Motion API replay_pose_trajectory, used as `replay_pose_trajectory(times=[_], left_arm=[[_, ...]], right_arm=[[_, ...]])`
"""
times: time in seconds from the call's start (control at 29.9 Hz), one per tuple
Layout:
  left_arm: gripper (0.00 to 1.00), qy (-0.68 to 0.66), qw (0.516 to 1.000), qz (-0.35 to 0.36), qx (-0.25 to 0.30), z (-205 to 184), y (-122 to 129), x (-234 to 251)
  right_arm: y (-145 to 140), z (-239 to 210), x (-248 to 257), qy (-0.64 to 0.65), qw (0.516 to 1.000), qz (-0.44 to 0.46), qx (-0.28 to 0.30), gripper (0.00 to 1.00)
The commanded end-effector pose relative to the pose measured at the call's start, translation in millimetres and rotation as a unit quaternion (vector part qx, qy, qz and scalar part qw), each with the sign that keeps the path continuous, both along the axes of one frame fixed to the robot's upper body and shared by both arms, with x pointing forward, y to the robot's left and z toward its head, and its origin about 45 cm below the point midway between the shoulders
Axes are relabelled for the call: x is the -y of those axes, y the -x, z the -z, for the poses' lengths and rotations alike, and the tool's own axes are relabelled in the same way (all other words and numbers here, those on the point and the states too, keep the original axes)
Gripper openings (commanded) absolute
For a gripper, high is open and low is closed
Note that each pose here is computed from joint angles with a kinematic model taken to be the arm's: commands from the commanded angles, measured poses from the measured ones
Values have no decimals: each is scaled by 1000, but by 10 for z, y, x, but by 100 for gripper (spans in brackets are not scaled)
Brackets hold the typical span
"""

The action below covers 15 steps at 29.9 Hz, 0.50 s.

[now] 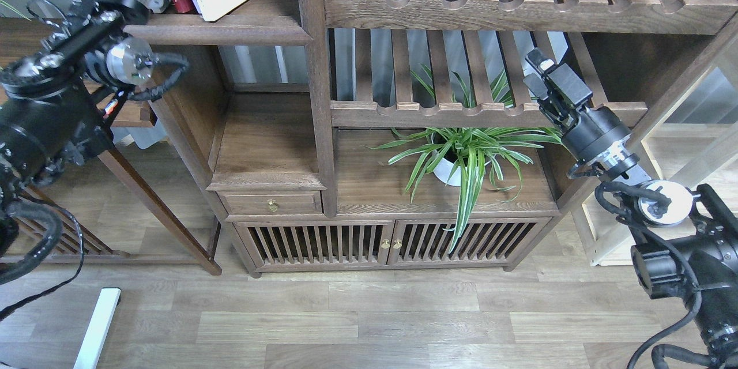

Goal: Organize books on shelf
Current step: 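Push the white book upright into the upper shelf with the left gripper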

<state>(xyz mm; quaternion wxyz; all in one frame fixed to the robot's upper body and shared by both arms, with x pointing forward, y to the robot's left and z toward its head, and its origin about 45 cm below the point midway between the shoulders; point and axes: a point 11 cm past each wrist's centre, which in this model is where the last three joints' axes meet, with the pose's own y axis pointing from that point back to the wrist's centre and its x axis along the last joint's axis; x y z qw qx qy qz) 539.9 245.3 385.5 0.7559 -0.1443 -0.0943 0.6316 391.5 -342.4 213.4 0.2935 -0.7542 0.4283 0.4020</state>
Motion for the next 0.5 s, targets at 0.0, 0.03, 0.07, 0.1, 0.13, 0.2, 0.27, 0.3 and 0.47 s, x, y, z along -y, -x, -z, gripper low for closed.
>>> replay_pose_trajectory(times=[0.0, 0.03, 0.07, 0.1, 0.13, 0.2, 0.27, 0.3, 0.47], left_arm=[[44, 3, 1000, 0, 11, -118, -13, 10], [44, 4, 1000, 1, 12, -138, -14, 10], [43, 4, 1000, 0, 14, -160, -16, 5], [44, 6, 1000, 1, 17, -191, -18, 13], [43, 8, 1000, -1, 22, -243, -23, 4], [44, 12, 999, -3, 30, -337, -30, 2], [44, 15, 999, -12, 38, -428, -36, -31], [44, 16, 999, -12, 41, -465, -37, -22], [43, 27, 997, -23, 73, -829, -42, -38]], right_arm=[[0, -13, 0, 1, 1000, -1, 1, 94], [1, -11, -3, 1, 1000, -2, 1, 94], [1, -13, 3, 2, 1000, -2, 1, 94], [1, -13, 3, 2, 1000, -2, 1, 94], [2, -12, 1, 2, 1000, -2, 1, 94], [2, -14, 7, 3, 1000, -2, 1, 94], [2, -13, 6, 4, 1000, -2, 1, 94], [2, -15, 12, 5, 1000, -2, 1, 94], [3, -17, 17, 6, 1000, -2, 1, 94]])
